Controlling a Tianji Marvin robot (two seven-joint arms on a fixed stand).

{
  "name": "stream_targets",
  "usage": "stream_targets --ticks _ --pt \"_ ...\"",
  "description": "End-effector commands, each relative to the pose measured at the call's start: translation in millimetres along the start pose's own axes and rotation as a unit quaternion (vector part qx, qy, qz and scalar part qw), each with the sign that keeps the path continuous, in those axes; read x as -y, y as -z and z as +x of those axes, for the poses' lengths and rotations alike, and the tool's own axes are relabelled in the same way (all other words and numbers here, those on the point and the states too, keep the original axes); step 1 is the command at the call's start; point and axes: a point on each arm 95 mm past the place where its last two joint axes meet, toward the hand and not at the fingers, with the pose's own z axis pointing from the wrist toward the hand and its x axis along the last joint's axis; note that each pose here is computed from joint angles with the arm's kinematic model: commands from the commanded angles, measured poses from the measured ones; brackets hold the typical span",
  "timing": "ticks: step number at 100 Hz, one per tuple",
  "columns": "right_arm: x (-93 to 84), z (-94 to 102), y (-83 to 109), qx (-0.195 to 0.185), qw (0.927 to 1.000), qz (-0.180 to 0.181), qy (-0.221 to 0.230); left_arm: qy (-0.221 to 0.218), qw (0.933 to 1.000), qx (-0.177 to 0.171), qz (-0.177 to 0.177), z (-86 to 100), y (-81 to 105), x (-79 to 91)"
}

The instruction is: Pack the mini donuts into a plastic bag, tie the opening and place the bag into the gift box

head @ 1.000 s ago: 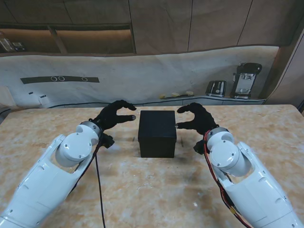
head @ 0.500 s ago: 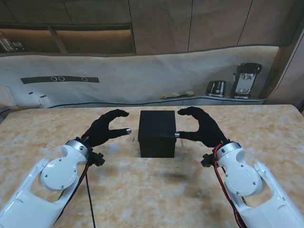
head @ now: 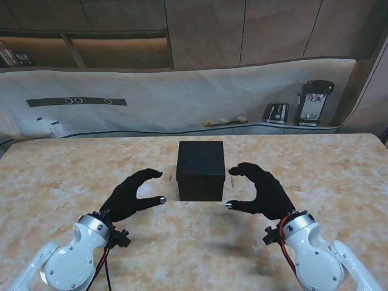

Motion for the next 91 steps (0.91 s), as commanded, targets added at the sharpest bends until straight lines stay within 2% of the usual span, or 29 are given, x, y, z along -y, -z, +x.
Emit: stream_targets --ticks 1,37,91 --pt "15.3 -0.4 10.6 0.013 0.9996 0.015 -0.019 0.006 0.9998 0.007 -0.019 -3.9 8.7 -15.8" --pt "33.6 -4.6 28.7 0.030 0.9991 0.018 -0.025 0.016 0.9991 0.029 -0.025 -10.1 20.9 -36.9" --pt "35.4 -4.9 24.9 0.040 0.9982 0.025 -0.037 0.018 0.9987 0.041 -0.025 -13.4 19.6 -37.4"
